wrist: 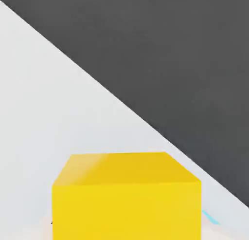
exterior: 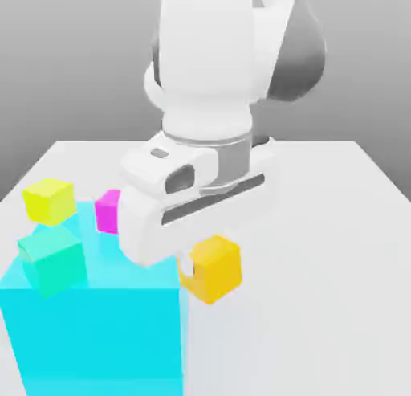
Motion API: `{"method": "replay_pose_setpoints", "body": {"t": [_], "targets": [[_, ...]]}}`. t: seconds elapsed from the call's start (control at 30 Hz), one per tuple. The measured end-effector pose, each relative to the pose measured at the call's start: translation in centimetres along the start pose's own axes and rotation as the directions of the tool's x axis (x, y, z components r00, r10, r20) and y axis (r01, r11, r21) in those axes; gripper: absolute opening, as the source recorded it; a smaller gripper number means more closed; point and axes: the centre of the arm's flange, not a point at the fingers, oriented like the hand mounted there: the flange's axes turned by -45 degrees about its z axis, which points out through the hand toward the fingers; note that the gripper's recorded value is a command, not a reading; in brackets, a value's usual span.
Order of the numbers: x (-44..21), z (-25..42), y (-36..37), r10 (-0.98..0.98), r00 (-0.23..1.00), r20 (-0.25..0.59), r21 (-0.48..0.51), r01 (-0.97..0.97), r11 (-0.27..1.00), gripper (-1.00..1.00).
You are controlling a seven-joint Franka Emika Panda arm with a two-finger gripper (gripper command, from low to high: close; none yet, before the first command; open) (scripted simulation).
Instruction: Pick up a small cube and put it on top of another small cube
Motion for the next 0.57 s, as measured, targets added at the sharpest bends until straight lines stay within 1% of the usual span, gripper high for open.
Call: {"method": "replay_pose_setpoints", "body": {"t": [0.17,0.3,0.37,0.47,0.5,0.57], "targets": [[-6.3,-4.7,1.9,0.291,0.957,0.006,-0.009,-0.291,0.957,-1.00],[-11.8,-7.7,2.8,0.516,0.857,0.009,-0.010,-0.516,0.857,-1.00],[-13.1,-6.5,3.1,0.572,0.820,0.011,0.001,-0.572,0.820,-1.00],[-13.6,-2.5,3.2,0.588,0.809,0.012,0.004,-0.588,0.809,-1.00],[-13.6,-1.7,3.2,0.589,0.808,0.012,0.004,-0.589,0.808,1.00],[-13.6,-1.7,3.2,0.589,0.808,0.012,0.004,-0.589,0.808,1.00]]}}
